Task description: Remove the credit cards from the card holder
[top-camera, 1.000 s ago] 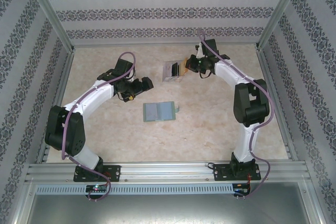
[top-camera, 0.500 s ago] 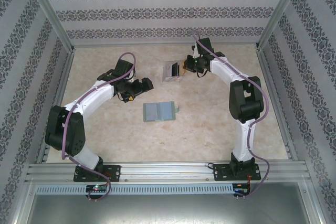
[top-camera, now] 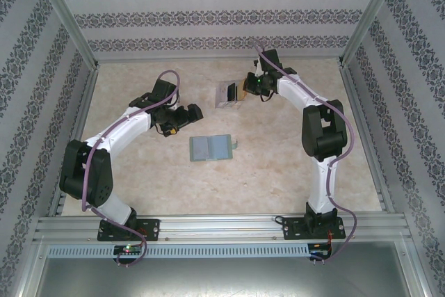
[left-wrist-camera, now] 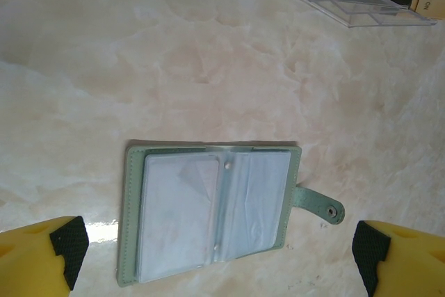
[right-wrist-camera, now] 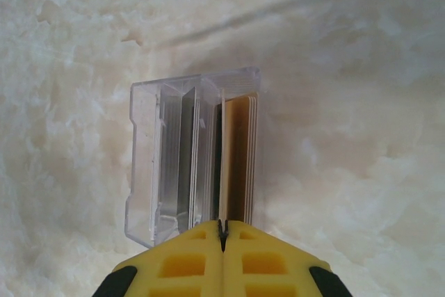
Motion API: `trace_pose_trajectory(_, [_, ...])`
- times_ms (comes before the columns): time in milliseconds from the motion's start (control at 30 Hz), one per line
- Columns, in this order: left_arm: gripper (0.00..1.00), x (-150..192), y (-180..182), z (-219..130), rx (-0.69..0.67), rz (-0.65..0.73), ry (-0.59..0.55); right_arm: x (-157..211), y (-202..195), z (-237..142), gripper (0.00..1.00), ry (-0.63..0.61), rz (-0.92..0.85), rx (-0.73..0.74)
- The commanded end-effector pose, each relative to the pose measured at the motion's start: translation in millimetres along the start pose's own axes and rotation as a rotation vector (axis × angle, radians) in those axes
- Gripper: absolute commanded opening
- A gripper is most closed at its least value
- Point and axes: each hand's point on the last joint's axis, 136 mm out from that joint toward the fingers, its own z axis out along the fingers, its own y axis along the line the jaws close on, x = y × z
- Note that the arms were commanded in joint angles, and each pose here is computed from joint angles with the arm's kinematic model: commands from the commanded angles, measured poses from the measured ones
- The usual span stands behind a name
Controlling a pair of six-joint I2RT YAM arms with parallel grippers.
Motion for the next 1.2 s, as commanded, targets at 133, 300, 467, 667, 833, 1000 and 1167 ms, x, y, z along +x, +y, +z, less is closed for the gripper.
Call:
trace_pose_trajectory(133, [0.99, 4.2, 6.4, -4.5, -0.007, 0.004, 0.009, -9.2, 8.5, -9.7, 0.25, -0.016, -0.029, -0.002])
trace_pose_trajectory(300, [0.99, 3.9, 7.6, -5.5, -0.011, 0.001, 0.007, -14.5, 23.0, -33.1, 0.31, -0.049, -0.052, -0.012])
trace_pose_trajectory(467, [0.99, 4.0, 11.5, -4.2, -0.024, -0.008, 0.007, -1.3, 31.1, -55.0, 0.36, -0.055, -0.091, 0.011])
trace_pose_trajectory(667, [0.99, 2.8, 26.9, -4.8, -0.061, -0.034, -0.006, 60.5, 49.4, -72.1, 0.49, 0.003, -0.189, 0.044])
trace_pose_trajectory(833, [0.99, -0.1, 44.1, -8.0, -0.085, -0.072, -0.024, 142.5, 72.5, -66.1, 0.54, 0.117, -0.275, 0.037])
trace_pose_trajectory(1000, [0.99, -0.9, 56.2, -9.3, -0.101, -0.109, -0.036, 214.1, 89.1, -45.5, 0.56, 0.24, -0.344, 0.04])
trace_pose_trajectory(1167, [1.0, -4.0, 63.0, -11.6, -0.104, -0.15, -0.046, 243.2, 102.5, -23.6, 0.56, 0.284, -0.391, 0.07])
